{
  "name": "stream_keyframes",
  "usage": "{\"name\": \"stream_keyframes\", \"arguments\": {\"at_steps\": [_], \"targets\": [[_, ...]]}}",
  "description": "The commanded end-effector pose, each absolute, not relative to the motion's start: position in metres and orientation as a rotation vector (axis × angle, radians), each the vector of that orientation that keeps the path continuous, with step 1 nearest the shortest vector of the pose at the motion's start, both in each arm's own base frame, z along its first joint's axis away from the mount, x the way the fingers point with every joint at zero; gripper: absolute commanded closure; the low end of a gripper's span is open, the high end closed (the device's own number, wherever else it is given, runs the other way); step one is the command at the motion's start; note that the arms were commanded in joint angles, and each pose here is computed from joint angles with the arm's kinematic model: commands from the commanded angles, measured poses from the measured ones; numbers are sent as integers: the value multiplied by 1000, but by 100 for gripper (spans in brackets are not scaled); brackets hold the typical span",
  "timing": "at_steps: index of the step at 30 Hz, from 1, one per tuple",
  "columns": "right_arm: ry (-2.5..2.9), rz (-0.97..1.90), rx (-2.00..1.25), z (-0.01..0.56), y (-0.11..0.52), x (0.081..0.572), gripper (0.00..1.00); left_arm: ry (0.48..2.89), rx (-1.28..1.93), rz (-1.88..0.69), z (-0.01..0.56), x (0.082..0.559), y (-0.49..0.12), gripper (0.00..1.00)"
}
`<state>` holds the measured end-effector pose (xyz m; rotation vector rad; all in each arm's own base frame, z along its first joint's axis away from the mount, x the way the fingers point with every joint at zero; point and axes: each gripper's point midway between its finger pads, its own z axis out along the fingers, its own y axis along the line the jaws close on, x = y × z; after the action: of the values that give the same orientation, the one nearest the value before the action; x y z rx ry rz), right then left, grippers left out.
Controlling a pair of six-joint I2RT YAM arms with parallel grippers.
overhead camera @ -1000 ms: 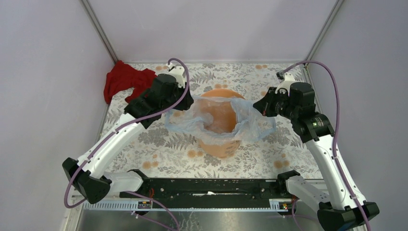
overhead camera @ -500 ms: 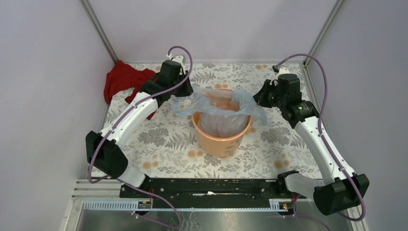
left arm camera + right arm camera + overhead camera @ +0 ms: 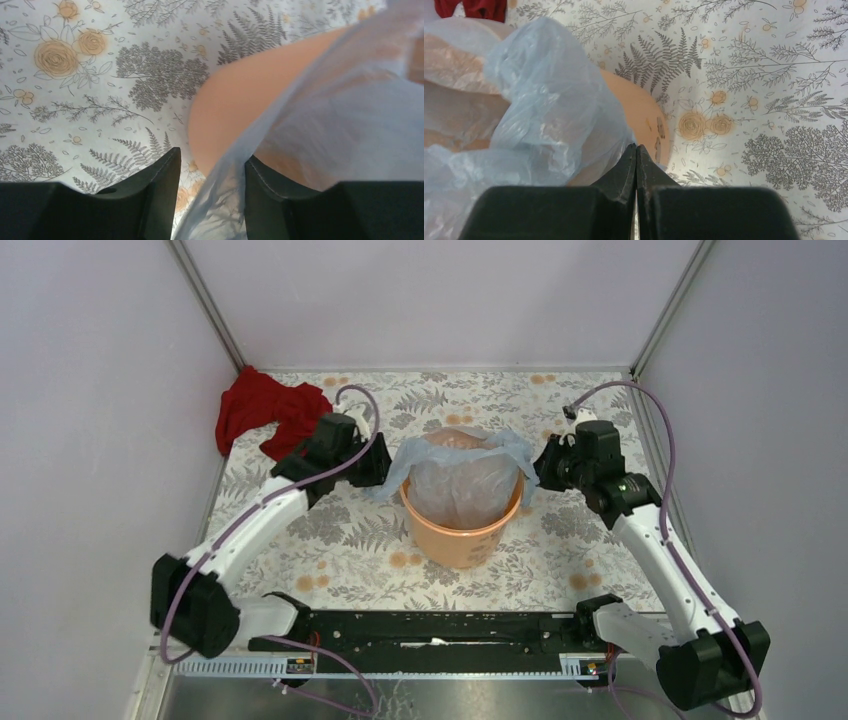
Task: Put the trash bags into the trash bin
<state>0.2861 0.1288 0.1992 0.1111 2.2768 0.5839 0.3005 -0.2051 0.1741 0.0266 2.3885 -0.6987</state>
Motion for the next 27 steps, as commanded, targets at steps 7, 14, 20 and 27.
{"name": "stream_keyframes", "arguments": {"at_steps": [7,14,20,27], "targets": [[2231,371,91,266,89,257,58,2282,40,-603,231,281,-174,17],[2219,351,80,289,77,222,18,2213,-83,-354,265,274,-123,1],[2165,731,-191,292,129,185,11,2069,-225,-276,303,258,-86,1],[2176,826,-222,277,141,179,10,2077,-171,-783,309,232,-152,1]]}}
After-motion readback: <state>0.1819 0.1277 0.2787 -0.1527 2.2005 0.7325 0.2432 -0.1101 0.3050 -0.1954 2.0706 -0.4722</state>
